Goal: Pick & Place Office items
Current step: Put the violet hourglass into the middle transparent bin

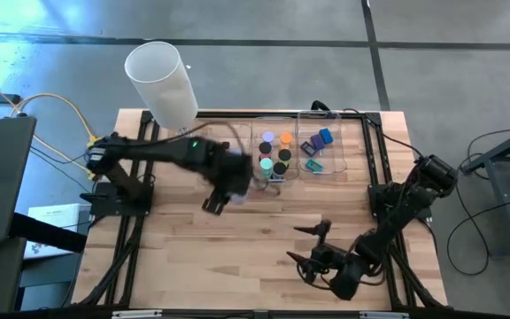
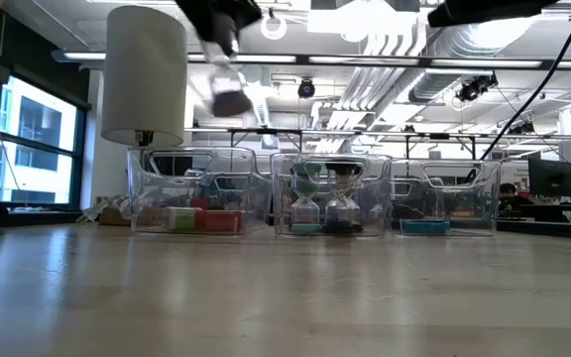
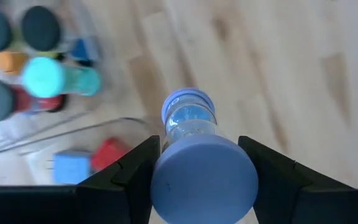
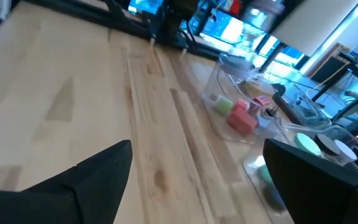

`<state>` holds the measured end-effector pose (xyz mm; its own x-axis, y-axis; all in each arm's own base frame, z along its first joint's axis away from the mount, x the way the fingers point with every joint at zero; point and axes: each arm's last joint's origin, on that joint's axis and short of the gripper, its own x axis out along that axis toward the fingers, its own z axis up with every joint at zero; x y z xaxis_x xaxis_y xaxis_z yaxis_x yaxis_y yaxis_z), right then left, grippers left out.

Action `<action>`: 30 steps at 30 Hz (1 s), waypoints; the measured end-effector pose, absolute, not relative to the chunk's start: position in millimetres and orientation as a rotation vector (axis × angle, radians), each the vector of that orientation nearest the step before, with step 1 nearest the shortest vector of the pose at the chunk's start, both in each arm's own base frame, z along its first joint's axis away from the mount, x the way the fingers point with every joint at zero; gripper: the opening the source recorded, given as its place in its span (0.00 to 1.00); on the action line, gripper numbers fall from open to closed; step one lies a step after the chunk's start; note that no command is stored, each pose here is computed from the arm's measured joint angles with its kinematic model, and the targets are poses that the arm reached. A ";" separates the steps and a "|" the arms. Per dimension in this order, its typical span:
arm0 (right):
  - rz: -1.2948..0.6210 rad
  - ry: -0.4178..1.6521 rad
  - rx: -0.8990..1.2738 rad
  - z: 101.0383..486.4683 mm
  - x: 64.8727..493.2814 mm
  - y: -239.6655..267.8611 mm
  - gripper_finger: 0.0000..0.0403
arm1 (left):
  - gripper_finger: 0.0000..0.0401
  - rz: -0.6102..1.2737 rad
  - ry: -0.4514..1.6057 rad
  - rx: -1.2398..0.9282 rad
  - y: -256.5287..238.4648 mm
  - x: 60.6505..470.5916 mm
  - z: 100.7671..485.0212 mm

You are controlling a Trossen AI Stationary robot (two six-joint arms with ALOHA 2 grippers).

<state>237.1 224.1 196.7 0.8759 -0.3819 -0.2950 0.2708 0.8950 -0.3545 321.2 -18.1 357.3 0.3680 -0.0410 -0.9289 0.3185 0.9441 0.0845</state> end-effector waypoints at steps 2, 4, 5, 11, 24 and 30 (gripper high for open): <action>-0.356 0.384 -0.319 194.9 237.4 221.2 0.88 | 0.49 -0.221 1.181 0.279 -3.7 331.3 356.9; -0.366 0.393 -0.322 193.8 237.8 219.0 0.88 | 0.49 -0.212 1.184 0.293 9.4 341.5 356.7; -0.367 0.397 -0.326 193.4 237.9 218.3 0.88 | 0.49 -0.207 1.178 0.299 15.5 345.6 358.6; -0.401 0.382 -0.378 194.2 237.4 217.5 0.88 | 0.49 -0.148 1.197 0.318 51.8 359.0 368.4; -0.503 0.358 -0.425 199.5 246.8 204.1 0.88 | 0.49 0.082 1.078 0.296 123.1 368.2 380.5; -0.529 0.370 -0.432 200.2 255.0 195.3 0.88 | 0.49 0.164 1.017 0.263 154.7 371.0 377.2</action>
